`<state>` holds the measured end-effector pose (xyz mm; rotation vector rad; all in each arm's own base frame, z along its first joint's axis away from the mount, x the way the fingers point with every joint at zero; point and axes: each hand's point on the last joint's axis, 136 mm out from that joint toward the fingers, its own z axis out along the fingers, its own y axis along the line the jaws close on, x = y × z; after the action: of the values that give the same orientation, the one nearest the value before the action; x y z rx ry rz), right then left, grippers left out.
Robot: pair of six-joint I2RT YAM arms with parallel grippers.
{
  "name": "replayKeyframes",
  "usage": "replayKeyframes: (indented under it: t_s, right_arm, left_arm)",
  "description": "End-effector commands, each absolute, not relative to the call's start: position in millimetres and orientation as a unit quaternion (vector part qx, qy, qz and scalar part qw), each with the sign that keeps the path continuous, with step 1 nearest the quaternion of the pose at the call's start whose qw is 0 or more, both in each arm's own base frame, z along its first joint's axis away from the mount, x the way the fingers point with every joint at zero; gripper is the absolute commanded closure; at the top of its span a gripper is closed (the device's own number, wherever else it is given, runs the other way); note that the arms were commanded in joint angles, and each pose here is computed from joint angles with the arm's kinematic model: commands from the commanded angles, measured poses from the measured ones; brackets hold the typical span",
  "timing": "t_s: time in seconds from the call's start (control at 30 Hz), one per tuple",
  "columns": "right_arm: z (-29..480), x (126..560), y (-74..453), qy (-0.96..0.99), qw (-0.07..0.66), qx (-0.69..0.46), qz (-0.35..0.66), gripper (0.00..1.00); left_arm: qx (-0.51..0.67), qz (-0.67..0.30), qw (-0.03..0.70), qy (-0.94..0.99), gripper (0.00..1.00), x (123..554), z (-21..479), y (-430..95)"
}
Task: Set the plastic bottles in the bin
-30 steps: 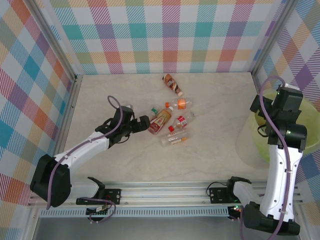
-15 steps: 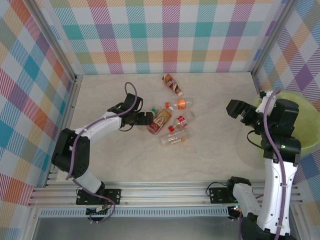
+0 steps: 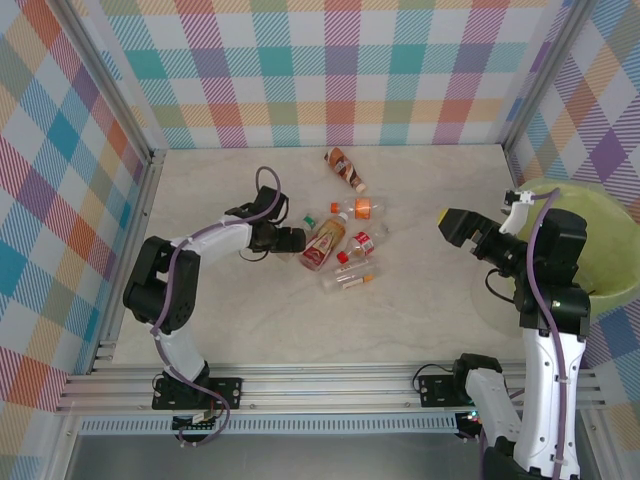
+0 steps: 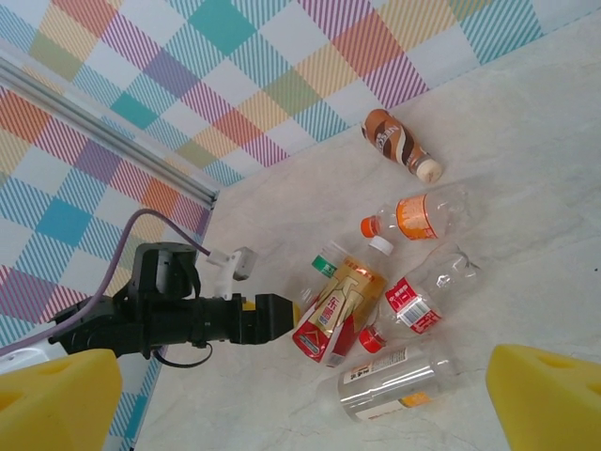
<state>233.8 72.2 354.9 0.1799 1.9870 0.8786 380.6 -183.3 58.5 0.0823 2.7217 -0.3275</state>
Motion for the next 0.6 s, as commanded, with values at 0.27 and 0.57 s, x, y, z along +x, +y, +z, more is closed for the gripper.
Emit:
replayKeyframes:
  t_s: [0.27,0.57]
  right_arm:
    - [367.4,240.5,77.0,0.794,0.479,0.059,0.369,0.0]
    - [366.6,240.6,78.7,0.794,0.479,0.059,0.37,0.0]
  left_arm:
    - [-0.008,-0.028,0.169,0.985,0.21,362.6,38.8,-141.6]
    - [0.013,-0.05,0.173,0.983,0.27,358.4,32.9,-148.0]
